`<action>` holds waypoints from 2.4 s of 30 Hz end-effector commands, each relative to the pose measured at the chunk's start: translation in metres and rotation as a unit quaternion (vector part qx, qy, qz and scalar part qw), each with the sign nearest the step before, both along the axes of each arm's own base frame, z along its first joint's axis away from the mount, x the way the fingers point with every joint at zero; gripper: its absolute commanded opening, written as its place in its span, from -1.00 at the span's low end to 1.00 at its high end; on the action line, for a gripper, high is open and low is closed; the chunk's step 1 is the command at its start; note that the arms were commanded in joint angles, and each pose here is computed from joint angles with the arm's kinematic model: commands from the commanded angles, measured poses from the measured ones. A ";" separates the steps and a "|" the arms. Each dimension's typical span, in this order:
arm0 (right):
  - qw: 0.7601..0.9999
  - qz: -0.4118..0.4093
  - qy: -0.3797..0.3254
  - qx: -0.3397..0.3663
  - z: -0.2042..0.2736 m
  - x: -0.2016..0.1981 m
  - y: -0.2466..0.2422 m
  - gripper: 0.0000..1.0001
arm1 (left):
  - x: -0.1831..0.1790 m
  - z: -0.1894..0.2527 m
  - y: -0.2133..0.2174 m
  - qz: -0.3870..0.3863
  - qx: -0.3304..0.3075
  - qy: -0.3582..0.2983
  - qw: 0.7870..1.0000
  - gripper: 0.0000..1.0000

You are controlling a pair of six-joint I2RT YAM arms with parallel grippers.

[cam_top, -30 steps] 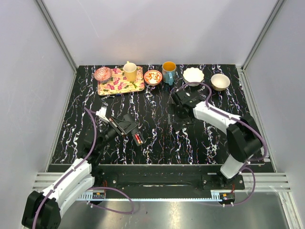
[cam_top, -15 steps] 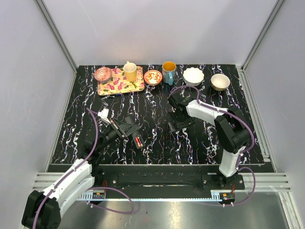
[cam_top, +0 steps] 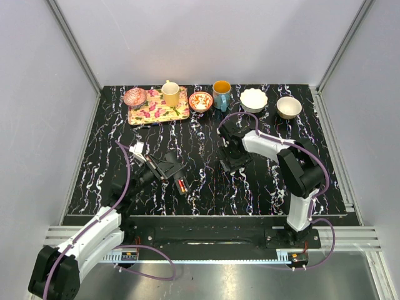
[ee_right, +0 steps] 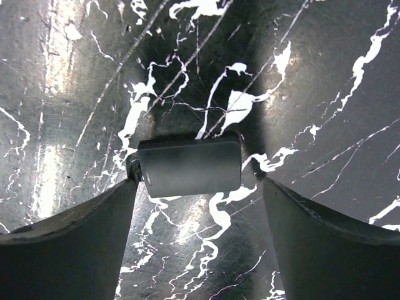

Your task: Load the batteries into the remote control

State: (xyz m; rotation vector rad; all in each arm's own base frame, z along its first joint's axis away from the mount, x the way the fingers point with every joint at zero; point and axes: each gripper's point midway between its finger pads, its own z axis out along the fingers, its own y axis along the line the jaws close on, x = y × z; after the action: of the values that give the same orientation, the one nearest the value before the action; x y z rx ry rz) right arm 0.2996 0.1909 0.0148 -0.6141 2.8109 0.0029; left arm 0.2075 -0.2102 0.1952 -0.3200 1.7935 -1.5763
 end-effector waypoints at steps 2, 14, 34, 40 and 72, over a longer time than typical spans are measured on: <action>1.000 0.008 -0.004 0.021 -0.015 0.013 0.009 0.68 | -0.002 0.018 -0.003 -0.012 -0.007 -0.044 0.999 -1.00; 0.999 -0.018 0.025 0.038 -0.019 0.004 0.001 0.30 | -0.001 0.017 -0.002 -0.009 -0.010 -0.044 0.999 -1.00; 0.767 -0.608 -0.073 0.192 0.028 0.012 -0.014 -0.61 | -0.004 0.022 0.000 -0.004 -0.016 -0.048 0.999 -1.00; 0.701 -0.688 -0.078 0.167 0.012 0.010 -0.027 -0.34 | -0.004 0.024 0.001 0.000 -0.021 -0.046 0.999 -1.00; 0.993 -0.024 -0.100 0.056 0.037 0.026 -0.015 0.91 | 0.000 0.009 0.003 0.010 0.000 -0.031 0.999 -1.00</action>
State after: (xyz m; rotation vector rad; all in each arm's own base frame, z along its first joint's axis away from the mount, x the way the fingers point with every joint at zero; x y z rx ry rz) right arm 0.3224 0.1767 0.0677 -0.1305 2.6265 0.1083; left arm 0.2053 -0.2070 0.1949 -0.3181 1.7870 -1.5563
